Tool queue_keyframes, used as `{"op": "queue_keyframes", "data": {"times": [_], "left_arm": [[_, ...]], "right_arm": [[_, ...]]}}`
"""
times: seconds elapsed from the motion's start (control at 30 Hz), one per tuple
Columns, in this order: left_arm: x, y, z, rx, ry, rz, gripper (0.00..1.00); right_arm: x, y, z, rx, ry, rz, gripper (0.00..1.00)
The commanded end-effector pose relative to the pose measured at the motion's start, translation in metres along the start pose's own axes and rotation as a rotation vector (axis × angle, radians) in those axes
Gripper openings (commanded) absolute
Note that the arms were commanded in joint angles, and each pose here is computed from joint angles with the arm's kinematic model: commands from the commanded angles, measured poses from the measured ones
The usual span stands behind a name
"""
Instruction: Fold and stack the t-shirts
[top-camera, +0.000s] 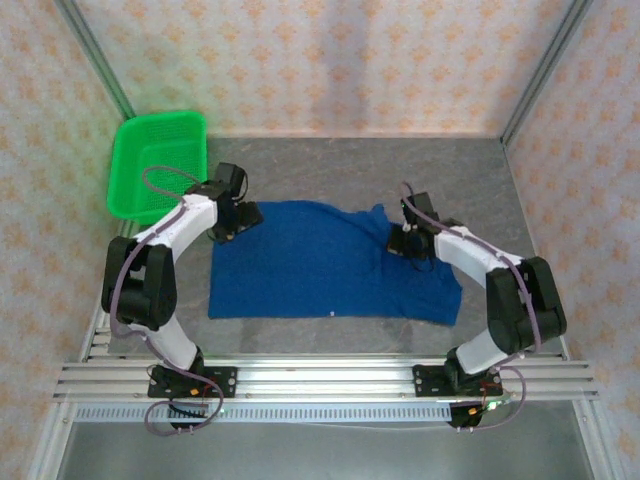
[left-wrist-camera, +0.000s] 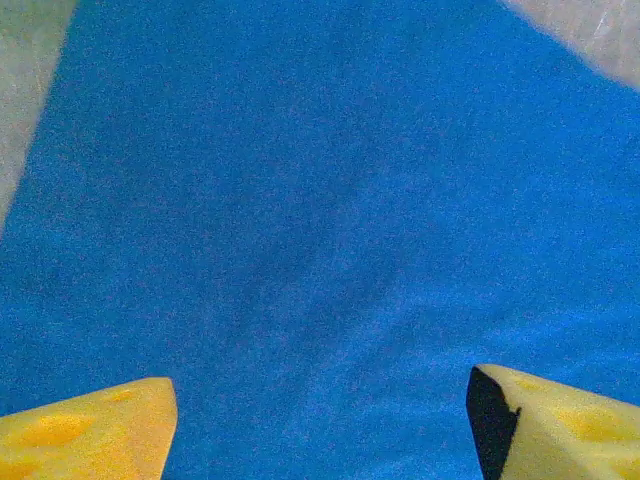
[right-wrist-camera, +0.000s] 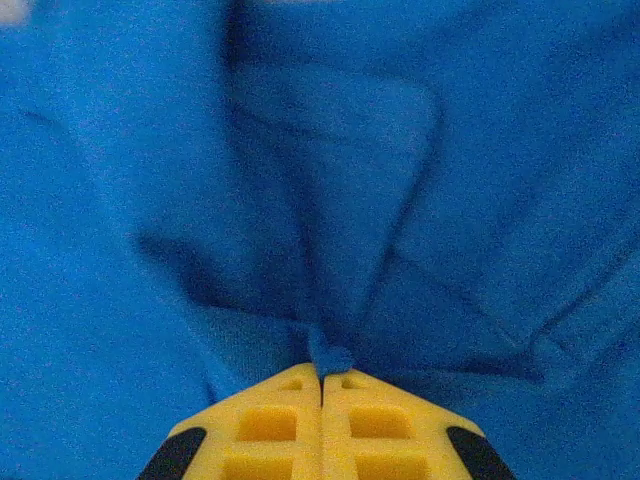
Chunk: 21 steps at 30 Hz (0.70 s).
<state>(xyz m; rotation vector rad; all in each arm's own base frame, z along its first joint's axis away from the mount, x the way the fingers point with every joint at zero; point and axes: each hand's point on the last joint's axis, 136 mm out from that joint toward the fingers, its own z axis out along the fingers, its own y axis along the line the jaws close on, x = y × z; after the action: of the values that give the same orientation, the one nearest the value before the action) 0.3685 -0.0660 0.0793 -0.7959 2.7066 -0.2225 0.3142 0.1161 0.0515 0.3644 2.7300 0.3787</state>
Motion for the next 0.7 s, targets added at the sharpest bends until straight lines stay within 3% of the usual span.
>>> {"op": "queue_keyframes", "data": {"times": [0.0, 0.07, 0.13, 0.27, 0.43, 0.53, 0.67], "left_arm": [[0.010, 0.004, -0.001, 0.007, -0.015, -0.030, 0.77], [0.016, 0.009, 0.000, -0.006, -0.012, -0.025, 0.77], [0.020, 0.011, 0.000, -0.007, -0.007, -0.024, 0.77], [0.020, 0.010, -0.005, 0.004, -0.019, -0.012, 0.77], [0.010, -0.004, -0.018, 0.067, -0.053, 0.005, 0.78], [0.006, -0.011, -0.024, 0.095, -0.063, 0.022, 0.79], [0.002, -0.019, -0.028, 0.117, -0.065, 0.042, 0.79]], "right_arm": [[0.015, -0.032, -0.009, 0.122, -0.020, 0.123, 0.05], [0.018, -0.037, -0.010, 0.134, -0.032, 0.134, 0.14], [0.016, -0.036, -0.013, 0.121, -0.050, 0.135, 0.31], [-0.006, -0.020, -0.030, 0.050, -0.138, 0.151, 0.46], [-0.054, -0.004, -0.059, -0.090, -0.241, 0.268, 0.53], [-0.077, -0.012, -0.056, -0.102, -0.209, 0.330, 0.54], [-0.094, -0.009, -0.028, -0.131, -0.077, 0.355, 0.53]]}}
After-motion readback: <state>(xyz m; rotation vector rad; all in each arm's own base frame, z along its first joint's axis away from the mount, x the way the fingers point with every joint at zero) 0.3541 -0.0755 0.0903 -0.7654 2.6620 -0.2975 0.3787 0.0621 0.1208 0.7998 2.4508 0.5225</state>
